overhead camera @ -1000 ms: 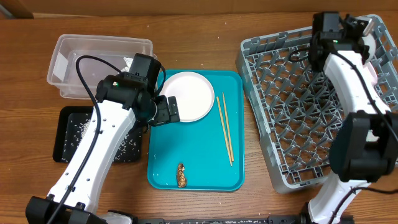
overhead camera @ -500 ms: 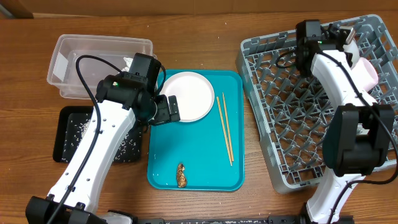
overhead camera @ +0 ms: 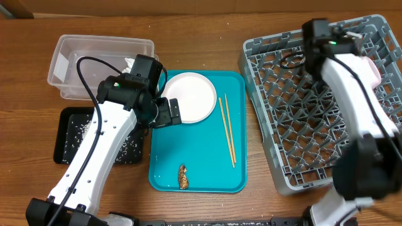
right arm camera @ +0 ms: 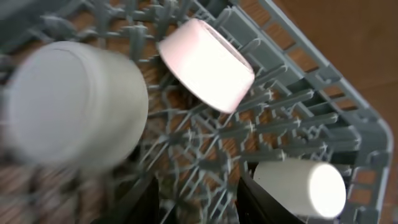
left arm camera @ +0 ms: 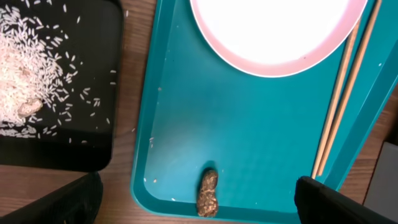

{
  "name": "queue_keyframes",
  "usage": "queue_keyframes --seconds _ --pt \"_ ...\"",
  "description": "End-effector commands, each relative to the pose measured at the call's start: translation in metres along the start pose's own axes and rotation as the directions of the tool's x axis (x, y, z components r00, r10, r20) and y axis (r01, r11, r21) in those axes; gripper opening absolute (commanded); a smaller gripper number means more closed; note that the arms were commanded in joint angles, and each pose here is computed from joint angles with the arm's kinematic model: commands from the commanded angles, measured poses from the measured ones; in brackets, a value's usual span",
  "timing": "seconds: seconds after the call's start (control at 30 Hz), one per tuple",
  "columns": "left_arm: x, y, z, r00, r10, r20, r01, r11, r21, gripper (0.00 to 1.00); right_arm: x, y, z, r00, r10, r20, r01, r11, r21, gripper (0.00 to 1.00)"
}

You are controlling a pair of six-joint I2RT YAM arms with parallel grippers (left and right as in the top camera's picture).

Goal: Sort waste into correct bins and load items into the dishwasher
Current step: 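Carry the bowl with the right gripper into the rack and release, then grasp the brown food scrap on the teal tray with the left gripper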

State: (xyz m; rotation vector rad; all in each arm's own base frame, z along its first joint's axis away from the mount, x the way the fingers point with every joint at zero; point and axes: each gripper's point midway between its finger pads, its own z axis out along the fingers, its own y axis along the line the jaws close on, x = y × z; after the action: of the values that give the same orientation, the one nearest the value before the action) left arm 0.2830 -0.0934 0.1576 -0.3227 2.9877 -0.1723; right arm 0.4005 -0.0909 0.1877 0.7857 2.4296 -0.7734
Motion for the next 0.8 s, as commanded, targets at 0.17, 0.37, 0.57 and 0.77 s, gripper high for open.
queue_keyframes --seconds 0.17,0.37,0.57,0.77 --pt "0.015 0.004 0.002 0.999 -0.006 -0.039 0.005 1.0 -0.02 1.0 0.037 0.007 -0.083 0.983 -0.051 -0.177 -0.031 0.902 -0.431 0.72" --pt "0.047 -0.012 0.02 0.989 0.055 -0.138 -0.053 0.998 0.02 0.99 0.061 0.003 -0.083 0.958 -0.126 -0.258 0.003 0.903 -0.43 0.77" --pt "0.092 -0.022 0.047 0.958 0.161 -0.236 -0.163 0.987 0.01 0.98 0.063 0.005 -0.084 0.955 -0.129 -0.265 -0.002 0.897 -0.442 0.78" --pt "0.131 -0.019 0.077 0.938 0.182 -0.294 -0.199 0.98 -0.028 0.97 0.063 0.005 -0.085 0.955 -0.13 -0.267 -0.001 0.897 -0.443 0.78"
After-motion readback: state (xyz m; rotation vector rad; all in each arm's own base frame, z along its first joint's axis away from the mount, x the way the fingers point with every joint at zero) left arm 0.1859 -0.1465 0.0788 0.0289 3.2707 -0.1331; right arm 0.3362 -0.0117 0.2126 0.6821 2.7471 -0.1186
